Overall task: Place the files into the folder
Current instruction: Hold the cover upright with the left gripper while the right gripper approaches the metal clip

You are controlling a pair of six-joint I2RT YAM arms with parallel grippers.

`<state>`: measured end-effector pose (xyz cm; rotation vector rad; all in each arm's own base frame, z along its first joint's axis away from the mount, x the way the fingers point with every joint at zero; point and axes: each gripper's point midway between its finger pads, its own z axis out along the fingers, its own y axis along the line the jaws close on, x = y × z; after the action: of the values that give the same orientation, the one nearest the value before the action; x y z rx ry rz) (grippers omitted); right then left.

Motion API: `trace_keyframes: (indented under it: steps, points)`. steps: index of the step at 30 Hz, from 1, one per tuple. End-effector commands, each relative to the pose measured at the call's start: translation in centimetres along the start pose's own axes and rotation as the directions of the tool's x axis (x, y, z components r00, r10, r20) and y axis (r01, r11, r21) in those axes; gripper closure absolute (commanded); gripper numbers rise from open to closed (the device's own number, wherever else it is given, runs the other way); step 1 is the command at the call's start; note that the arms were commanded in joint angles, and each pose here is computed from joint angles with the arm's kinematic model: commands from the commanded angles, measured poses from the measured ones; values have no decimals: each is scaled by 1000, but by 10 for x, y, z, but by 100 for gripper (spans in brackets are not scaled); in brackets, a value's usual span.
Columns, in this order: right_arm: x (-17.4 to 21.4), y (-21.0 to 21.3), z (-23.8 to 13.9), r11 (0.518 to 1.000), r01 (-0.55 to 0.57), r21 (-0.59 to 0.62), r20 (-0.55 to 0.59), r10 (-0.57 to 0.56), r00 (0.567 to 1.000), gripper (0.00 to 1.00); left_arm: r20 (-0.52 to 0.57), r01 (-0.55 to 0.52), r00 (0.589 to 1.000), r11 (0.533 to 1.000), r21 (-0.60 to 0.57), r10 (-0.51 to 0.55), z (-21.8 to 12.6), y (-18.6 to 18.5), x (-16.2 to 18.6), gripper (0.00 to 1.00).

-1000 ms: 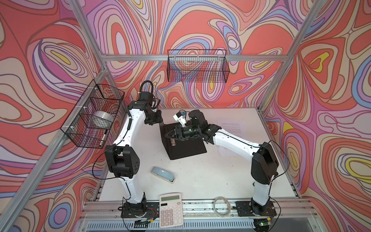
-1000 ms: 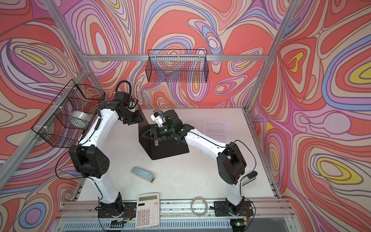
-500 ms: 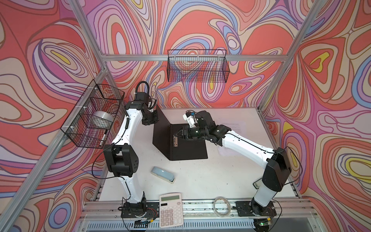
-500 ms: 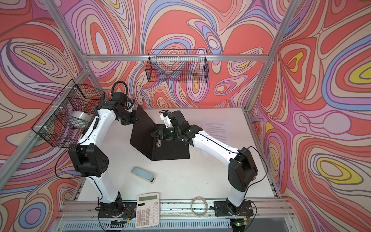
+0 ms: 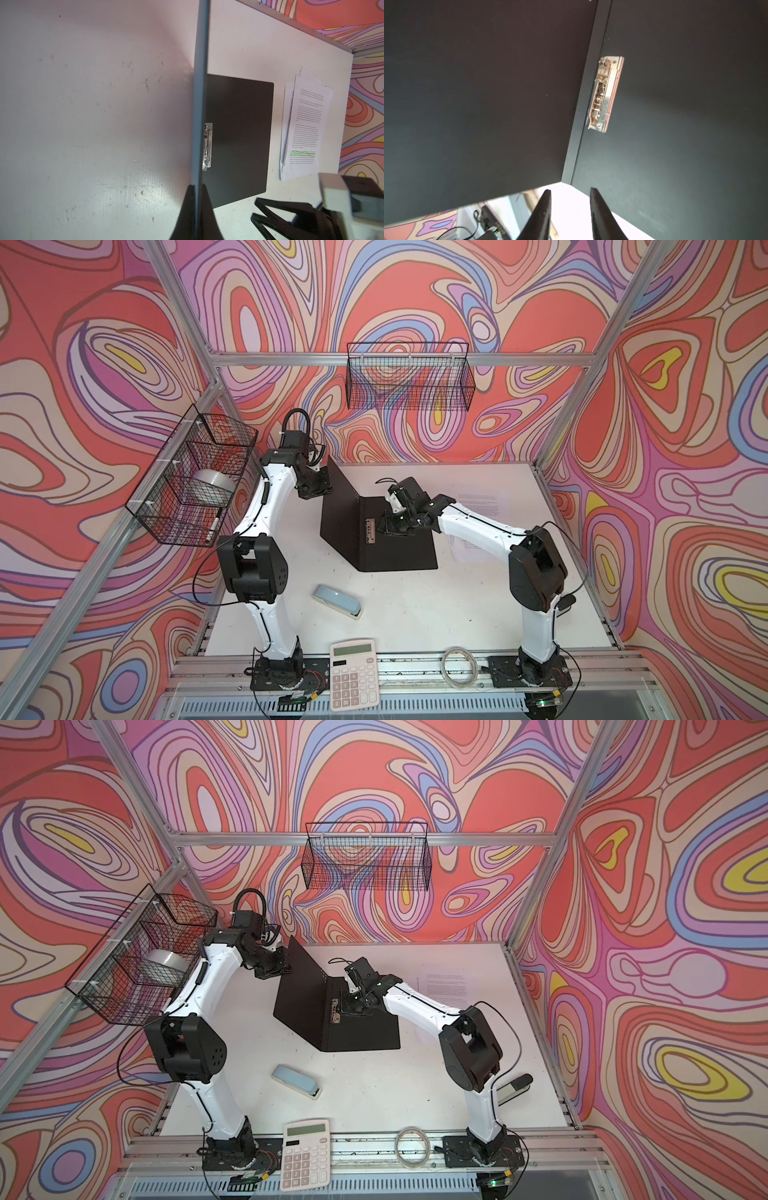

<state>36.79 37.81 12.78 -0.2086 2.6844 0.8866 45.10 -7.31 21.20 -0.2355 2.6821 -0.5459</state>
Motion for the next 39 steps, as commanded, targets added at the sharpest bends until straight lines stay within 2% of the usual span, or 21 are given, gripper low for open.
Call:
trace_keyframes:
  steps: [1,7,11,17,29,39]
  points:
    - [-6,-2,15,1000,-13,-15,-22,13,1000,73,-6,15,1000,999,35,-15,-9,-7,5,100]
    - [-4,-16,44,999,-35,21,-62,36,997,78,-4,2,1000,1000,11,-2,-11,-3,8,100]
    - [1,-19,56,998,-60,-8,-97,59,994,79,-1,-3,1000,1000,11,3,-13,-4,8,100]
    - [1,-19,63,997,-75,-28,-101,72,992,75,-2,1,1000,1000,21,-1,-14,-5,10,100]
    - [7,-27,83,996,-86,-29,-144,81,986,85,5,-5,1000,1000,20,5,-16,-5,10,100]
    - [11,-32,89,995,-97,-31,-161,91,983,84,-1,-4,1000,1000,28,4,-15,-6,12,100]
